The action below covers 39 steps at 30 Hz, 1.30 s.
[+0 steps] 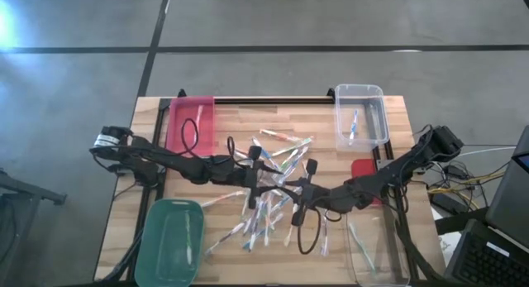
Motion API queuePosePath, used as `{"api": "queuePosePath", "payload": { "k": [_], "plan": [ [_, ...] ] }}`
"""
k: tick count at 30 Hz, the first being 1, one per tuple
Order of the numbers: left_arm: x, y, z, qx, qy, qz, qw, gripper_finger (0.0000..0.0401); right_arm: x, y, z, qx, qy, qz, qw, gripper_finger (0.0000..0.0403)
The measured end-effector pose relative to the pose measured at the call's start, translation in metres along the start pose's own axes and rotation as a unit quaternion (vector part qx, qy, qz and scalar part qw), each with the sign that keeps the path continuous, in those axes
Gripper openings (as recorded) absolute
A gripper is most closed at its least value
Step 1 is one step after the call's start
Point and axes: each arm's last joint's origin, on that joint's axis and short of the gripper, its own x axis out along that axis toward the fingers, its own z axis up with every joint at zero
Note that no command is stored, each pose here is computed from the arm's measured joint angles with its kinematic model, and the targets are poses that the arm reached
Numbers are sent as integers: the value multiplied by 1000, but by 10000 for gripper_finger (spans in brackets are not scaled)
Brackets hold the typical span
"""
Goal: Pick & Place Toothbrushes
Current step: Put the blue toothbrush into the top transparent bin
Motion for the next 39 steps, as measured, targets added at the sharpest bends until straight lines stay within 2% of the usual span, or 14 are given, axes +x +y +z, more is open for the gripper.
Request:
{"api": "queuePosePath", "payload": {
  "k": [5,10,12,16,19,22,28,34,39],
  "plan": [
    [-8,5,0,52,61,40,996,219,-4,-5,-3,12,39,2,999,22],
    [-23,13,7,58,110,86,989,218,-16,-15,2,33,108,4,994,22],
    [-29,16,8,48,129,104,985,218,-21,-23,5,31,137,-11,990,22],
    [-35,19,9,32,152,118,981,218,-35,-48,14,7,198,-82,977,22],
    [-36,19,9,24,152,120,981,218,-46,-78,24,13,246,-144,959,22],
    [-36,19,9,21,151,120,981,218,-54,-111,34,43,279,-204,938,22],
    [-35,19,9,8,150,121,981,218,-61,-179,51,129,303,-314,891,22],
    [-35,19,9,3,149,122,981,218,-63,-237,55,186,331,-363,851,22],
    [-35,19,9,1,149,122,981,218,-62,-273,48,227,368,-374,821,23]
  ]
}}
